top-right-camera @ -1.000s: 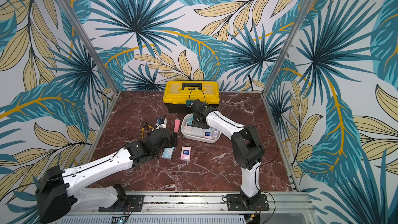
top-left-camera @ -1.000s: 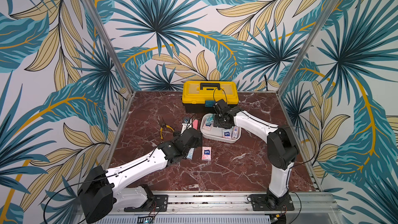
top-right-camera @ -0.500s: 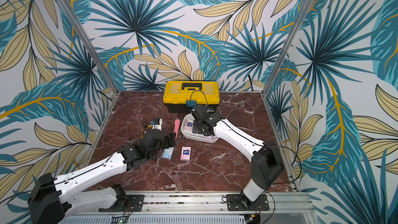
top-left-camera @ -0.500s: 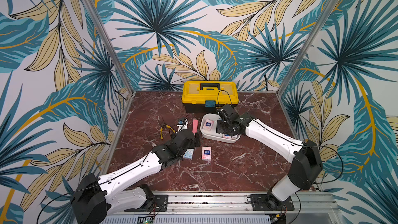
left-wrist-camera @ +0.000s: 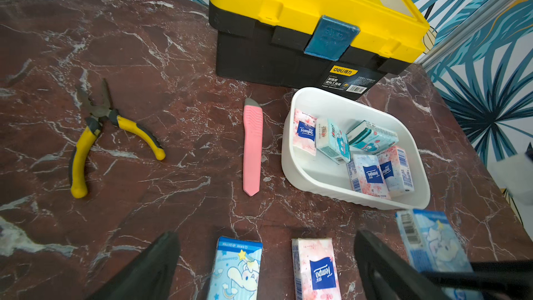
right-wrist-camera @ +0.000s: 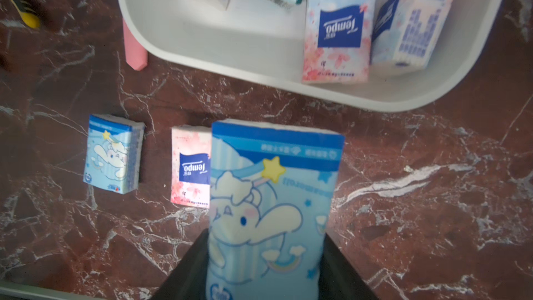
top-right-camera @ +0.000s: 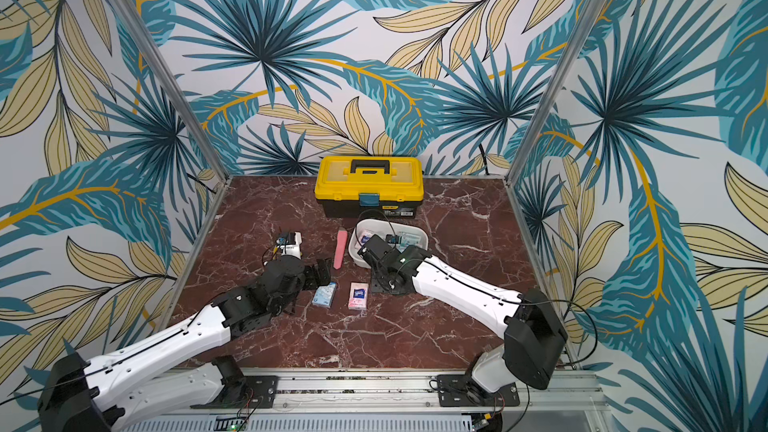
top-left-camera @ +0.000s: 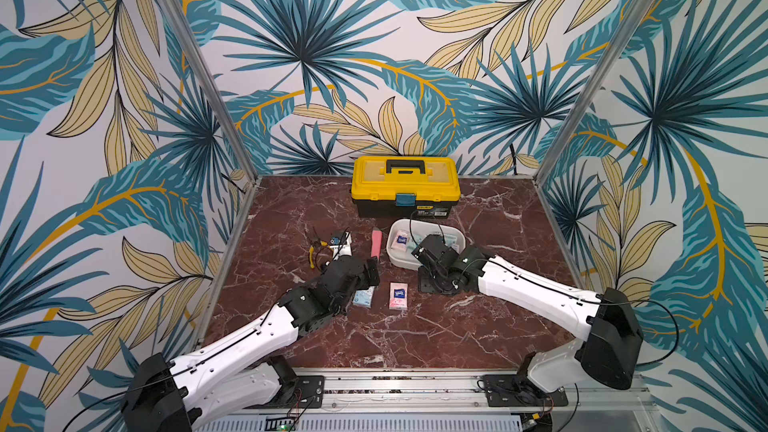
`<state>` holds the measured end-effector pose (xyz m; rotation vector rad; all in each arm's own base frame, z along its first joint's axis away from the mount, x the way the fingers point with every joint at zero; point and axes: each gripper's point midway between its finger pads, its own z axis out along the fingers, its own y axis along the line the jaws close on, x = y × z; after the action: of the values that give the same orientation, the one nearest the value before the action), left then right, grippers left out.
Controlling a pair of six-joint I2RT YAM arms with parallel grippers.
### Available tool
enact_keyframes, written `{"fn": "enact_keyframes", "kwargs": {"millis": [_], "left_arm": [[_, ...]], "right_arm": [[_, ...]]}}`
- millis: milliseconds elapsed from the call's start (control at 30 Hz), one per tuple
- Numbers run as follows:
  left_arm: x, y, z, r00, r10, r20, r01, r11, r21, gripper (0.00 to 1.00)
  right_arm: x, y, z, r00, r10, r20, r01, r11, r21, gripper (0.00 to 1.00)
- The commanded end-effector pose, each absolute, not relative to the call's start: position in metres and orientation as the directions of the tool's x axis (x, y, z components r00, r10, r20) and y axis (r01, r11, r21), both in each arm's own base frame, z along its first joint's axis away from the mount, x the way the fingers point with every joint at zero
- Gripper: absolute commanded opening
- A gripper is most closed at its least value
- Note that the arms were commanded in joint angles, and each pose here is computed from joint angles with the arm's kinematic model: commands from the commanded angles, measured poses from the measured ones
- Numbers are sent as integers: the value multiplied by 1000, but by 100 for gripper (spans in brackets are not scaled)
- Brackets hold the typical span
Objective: Take the pocket tissues out of the storage box
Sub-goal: Pick up the pocket tissues from the storage box, then place the pocket tissues at the center of the board.
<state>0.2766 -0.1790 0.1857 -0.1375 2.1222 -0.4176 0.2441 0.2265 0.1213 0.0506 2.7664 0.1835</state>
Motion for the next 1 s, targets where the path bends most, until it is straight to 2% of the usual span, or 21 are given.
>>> {"fn": "enact_keyframes", "kwargs": {"millis": [0,600,967], "left_arm": [[273,-169,179,-554,-266,-789,35,939,-342,100],[262,-159,166,-577,-290,-764,-2,935,-354,100],[263,-160,164,-580,-295,-759,-6,934,-358,100]], "right_arm": [[230,218,105,-946,63,-319,35,995,91,56],[227,218,40,-963,20,-268,15,1000,21,57],[227,218,21,-971,1,-237,6,1000,-18,59]]}}
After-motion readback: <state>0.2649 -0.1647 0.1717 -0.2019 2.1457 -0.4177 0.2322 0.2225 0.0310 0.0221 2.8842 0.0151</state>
